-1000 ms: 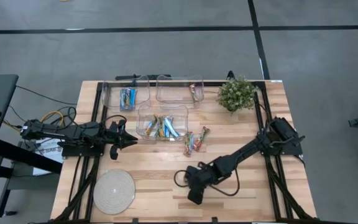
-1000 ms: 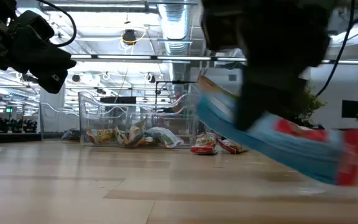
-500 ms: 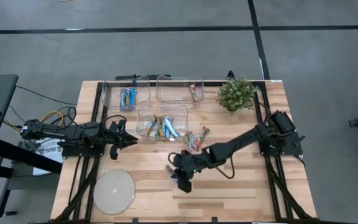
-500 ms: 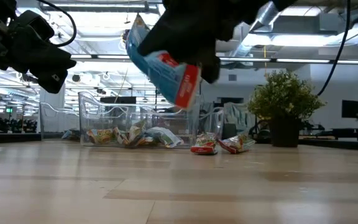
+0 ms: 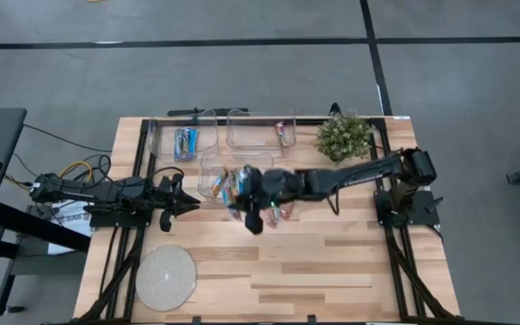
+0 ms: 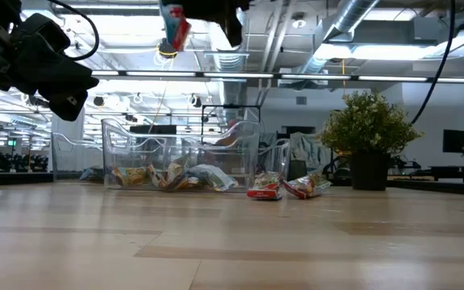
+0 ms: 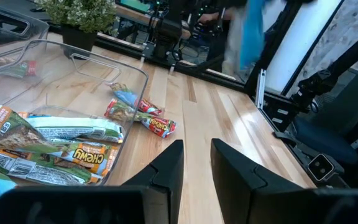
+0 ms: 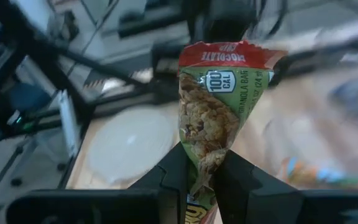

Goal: Pick and place Granola Bars by type
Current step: Put the red granola bar into the top right transparent bin

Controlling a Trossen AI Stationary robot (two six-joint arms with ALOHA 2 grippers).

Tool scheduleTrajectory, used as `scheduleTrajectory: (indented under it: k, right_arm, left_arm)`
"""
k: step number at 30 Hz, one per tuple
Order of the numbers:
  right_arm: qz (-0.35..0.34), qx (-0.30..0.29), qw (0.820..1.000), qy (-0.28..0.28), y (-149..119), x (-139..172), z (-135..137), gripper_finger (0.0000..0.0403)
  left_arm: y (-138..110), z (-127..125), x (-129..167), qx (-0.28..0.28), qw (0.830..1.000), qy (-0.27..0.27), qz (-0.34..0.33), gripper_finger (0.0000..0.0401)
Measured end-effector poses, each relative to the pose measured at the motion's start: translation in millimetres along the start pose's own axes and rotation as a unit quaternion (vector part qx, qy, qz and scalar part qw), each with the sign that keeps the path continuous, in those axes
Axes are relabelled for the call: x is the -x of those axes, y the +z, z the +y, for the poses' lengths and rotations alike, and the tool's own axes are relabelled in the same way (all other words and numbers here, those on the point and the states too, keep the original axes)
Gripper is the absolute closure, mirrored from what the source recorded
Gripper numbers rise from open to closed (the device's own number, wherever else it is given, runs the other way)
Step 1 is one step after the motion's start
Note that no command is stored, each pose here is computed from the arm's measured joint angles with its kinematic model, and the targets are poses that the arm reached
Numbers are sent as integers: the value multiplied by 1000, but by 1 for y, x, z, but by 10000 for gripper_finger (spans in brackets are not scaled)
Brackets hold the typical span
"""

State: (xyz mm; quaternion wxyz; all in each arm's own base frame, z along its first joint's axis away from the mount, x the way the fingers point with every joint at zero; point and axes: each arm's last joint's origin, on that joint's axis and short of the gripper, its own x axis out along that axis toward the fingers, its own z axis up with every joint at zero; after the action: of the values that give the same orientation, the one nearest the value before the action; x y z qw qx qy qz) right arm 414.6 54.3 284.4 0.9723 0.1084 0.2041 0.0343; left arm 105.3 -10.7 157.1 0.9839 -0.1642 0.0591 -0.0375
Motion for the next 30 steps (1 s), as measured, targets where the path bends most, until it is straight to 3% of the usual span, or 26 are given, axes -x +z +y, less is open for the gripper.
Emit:
scheduleTrajectory:
  k: [11,22,30]
  right_arm:
    - [-97,5,995,-37,70,21,-36,349]
    - [-79,-8,994,-75,73,25,-67,349]
    - [-65,-31,989,-132,75,35,-115,349]
  left_arm:
    - [0,0,0,0,1000,0,0,328]
    - [0,0,0,0,1000,0,0,328]
    - [0,0,0,0,1000,0,0,328]
